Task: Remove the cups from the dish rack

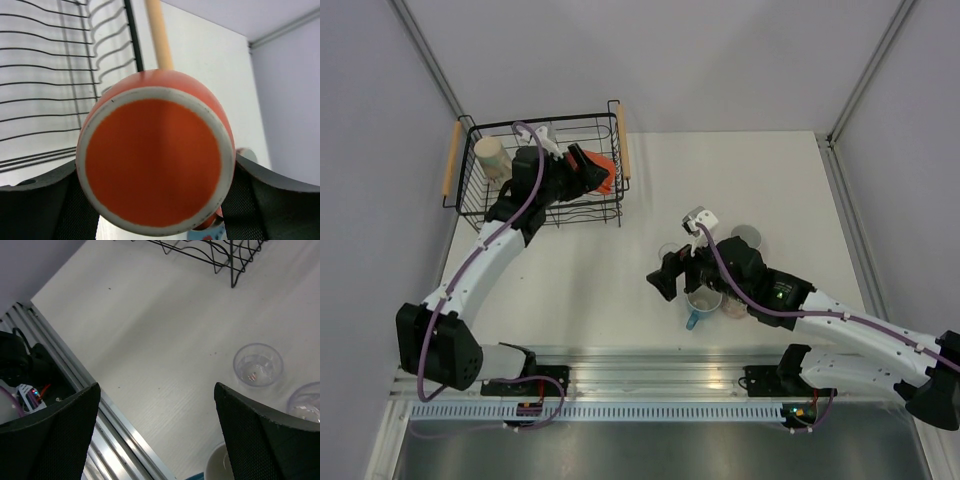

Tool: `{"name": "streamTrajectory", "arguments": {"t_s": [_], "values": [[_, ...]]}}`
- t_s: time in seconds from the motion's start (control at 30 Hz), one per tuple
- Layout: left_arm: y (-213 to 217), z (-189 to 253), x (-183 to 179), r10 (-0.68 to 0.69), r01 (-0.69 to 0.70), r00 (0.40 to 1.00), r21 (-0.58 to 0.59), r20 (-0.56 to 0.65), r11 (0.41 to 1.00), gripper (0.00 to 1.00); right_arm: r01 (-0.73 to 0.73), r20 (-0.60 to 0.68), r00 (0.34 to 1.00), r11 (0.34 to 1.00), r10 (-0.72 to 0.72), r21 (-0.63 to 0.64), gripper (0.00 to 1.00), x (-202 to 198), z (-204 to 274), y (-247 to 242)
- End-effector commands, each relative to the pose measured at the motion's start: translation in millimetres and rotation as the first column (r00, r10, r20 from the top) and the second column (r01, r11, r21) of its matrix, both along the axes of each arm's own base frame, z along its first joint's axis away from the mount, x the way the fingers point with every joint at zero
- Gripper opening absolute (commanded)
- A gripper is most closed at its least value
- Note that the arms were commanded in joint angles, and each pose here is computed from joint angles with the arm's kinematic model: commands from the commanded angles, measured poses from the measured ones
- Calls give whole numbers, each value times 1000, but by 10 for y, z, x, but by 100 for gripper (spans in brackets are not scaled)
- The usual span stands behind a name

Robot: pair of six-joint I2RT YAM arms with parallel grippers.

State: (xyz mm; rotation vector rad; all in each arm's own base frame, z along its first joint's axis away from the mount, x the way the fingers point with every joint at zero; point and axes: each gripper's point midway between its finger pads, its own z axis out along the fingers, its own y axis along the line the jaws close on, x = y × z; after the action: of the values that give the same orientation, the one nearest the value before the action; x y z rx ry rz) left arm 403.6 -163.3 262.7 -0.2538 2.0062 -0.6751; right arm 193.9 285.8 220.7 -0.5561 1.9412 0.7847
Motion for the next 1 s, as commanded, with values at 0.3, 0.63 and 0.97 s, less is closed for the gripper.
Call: {"name": "streamTrajectory", "arguments": {"t_s": [0.3, 0.63, 0.97], "values": [[-667, 785, -1246, -445, 603, 768, -287, 460, 744, 2, -279, 121, 960, 877, 251, 392, 98, -382, 785, 422], [-672, 440, -1986, -573, 787, 590, -247, 569, 565, 2, -269, 118, 962, 793, 246, 546, 98, -411, 950, 415], [-587, 222, -2312, -556, 822, 539, -250, 633, 511, 2, -185, 59, 979, 733, 194, 655, 98, -265, 1000, 397]]}}
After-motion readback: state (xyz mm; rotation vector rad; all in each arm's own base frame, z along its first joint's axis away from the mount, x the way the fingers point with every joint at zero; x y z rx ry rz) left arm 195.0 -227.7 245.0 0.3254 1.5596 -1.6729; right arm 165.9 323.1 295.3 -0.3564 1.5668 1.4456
